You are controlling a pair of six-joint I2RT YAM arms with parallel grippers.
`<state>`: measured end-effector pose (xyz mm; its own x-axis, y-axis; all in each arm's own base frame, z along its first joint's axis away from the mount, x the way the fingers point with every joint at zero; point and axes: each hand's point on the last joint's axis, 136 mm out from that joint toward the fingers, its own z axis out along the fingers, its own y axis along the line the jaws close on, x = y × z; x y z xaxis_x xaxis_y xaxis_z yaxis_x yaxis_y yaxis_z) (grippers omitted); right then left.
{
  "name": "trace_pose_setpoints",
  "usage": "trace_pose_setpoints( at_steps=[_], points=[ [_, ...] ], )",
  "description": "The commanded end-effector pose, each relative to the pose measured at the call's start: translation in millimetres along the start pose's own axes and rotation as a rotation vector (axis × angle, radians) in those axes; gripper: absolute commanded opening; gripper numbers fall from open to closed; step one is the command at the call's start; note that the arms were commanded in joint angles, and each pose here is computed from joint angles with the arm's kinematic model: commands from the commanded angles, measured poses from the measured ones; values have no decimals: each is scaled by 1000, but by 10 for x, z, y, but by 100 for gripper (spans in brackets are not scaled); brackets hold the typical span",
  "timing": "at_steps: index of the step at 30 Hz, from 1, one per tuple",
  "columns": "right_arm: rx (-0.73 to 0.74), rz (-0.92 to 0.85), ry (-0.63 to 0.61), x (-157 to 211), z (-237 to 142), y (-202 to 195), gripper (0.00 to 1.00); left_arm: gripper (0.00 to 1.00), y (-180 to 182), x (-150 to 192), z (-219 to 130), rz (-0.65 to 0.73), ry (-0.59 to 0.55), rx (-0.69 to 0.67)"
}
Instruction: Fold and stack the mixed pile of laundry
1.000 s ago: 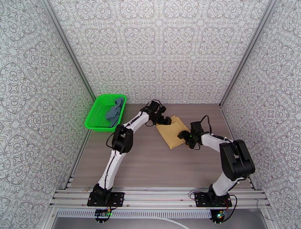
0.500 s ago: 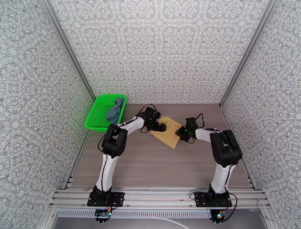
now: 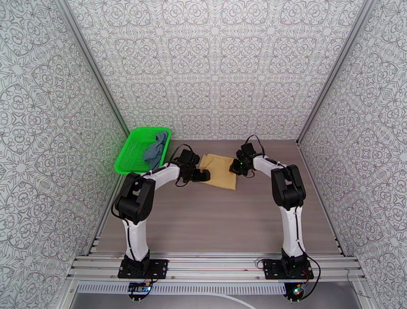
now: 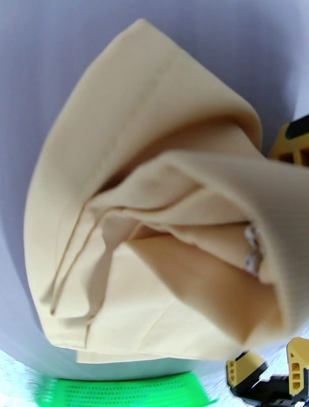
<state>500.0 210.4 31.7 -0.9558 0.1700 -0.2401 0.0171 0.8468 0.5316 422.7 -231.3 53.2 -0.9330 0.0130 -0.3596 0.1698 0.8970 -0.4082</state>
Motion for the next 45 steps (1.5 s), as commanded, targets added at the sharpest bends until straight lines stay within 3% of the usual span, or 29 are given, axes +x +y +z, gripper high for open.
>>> trace_pose_setpoints(
  at_steps=[1, 11, 24, 26, 33, 35, 41, 45],
  points=[
    [69, -122, 45, -29, 47, -100, 0, 100, -47, -48, 56, -8, 0, -22],
    [96, -97, -85, -663, 312, -63, 0, 99, -107, -50, -12, -9, -46, -66],
    [115, -296, -162, -1124, 325, 88, 0, 99, -67, 133, -161, -8, -36, -88],
    [121, -312, -161, -1125, 317, 84, 9, 99, -82, 125, -161, -8, -37, -86],
    [124, -323, -175, -1163, 197, 103, 57, 100, -186, 61, -236, 5, -50, -83],
    [112, -307, -198, -1229, 72, 141, 76, 99, -231, 2, -336, 15, -72, -88],
    [93, -259, -277, -1410, -528, 217, 94, 99, -285, -276, -927, 15, -195, -120],
    [108, -273, -292, -1244, -872, 266, 99, 99, -57, -407, -1455, -87, -274, -173]
  ],
)
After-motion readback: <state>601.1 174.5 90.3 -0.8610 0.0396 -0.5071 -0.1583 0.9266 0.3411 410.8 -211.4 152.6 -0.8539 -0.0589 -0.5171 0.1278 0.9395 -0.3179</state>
